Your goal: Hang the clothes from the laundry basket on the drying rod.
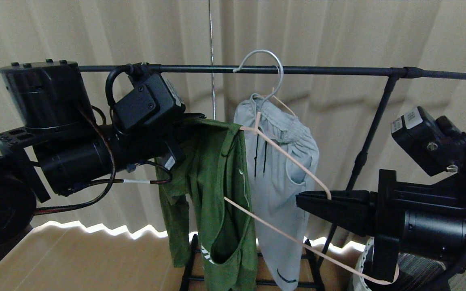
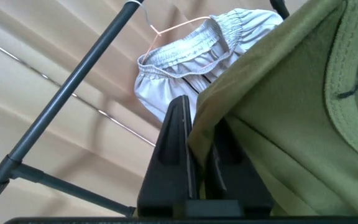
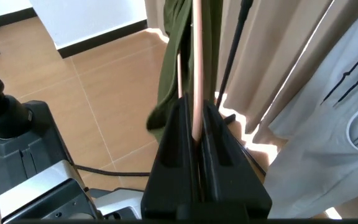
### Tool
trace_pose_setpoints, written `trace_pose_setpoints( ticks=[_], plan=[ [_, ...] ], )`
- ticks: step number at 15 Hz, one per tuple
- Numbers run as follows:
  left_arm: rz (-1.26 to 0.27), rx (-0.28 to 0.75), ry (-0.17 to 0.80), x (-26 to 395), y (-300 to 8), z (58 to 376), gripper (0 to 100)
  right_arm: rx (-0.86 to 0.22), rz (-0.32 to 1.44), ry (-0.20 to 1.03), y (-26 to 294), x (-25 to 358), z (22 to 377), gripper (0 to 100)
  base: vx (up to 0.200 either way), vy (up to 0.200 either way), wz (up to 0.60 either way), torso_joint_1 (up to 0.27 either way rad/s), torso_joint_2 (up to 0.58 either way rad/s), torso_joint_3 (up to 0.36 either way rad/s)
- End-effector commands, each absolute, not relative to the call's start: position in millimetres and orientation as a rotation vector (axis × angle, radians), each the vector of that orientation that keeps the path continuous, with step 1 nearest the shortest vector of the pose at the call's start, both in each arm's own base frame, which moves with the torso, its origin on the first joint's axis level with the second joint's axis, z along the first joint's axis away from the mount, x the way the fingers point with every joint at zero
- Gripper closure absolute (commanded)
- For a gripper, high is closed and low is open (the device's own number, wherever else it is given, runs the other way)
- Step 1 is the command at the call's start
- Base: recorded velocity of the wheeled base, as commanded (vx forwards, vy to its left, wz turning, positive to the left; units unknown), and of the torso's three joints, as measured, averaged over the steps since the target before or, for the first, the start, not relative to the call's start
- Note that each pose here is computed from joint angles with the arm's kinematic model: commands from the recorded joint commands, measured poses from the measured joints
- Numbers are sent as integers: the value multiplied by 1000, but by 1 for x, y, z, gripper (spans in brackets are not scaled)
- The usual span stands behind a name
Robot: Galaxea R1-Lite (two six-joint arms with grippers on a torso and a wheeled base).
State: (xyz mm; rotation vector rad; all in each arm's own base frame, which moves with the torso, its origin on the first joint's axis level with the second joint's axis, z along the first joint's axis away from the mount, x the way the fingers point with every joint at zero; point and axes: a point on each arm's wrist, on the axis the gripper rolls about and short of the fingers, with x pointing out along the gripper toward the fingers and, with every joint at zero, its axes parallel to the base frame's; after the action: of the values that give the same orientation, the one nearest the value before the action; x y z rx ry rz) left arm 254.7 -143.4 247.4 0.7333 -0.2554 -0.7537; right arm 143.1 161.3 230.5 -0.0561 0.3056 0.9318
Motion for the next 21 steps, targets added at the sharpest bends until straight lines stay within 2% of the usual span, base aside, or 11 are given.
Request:
trace_pose_setpoints(
  ticks=[1,4,5,7,13,14,15,16,17,18,21],
  plan=[
    [-752,733,-256,255,-143,247,100,-55,930,304,161,143,231,100,0,0,0,0,0,0],
    [-731,723,-300,256,-144,247,100,-81,925,295,159,144,230,100,0,0,0,0,0,0],
    [-707,722,-313,259,-142,247,100,-98,909,292,157,147,229,0,0,0,0,0,0,0],
    [-645,727,-285,263,-135,248,100,-102,888,282,154,150,230,0,0,0,0,0,0,0],
    [-400,739,-32,262,-126,245,100,-126,750,175,131,171,237,0,0,0,0,0,0,0],
    [-344,628,70,260,-124,258,100,-136,733,162,128,174,237,0,0,0,0,0,0,0],
    [-346,545,124,258,-124,268,100,-137,733,165,127,173,236,0,0,0,0,0,0,0],
    [-349,527,137,257,-124,270,100,-137,733,163,127,173,236,0,0,0,0,0,0,0],
    [-363,362,202,251,-129,289,100,-140,735,178,127,173,232,0,0,0,0,0,0,0],
    [-368,299,210,249,-132,295,100,-141,738,185,128,173,230,0,0,0,0,0,0,0],
    [-382,250,194,246,-137,300,100,-148,793,209,139,170,224,0,0,0,0,0,0,0]
  ],
)
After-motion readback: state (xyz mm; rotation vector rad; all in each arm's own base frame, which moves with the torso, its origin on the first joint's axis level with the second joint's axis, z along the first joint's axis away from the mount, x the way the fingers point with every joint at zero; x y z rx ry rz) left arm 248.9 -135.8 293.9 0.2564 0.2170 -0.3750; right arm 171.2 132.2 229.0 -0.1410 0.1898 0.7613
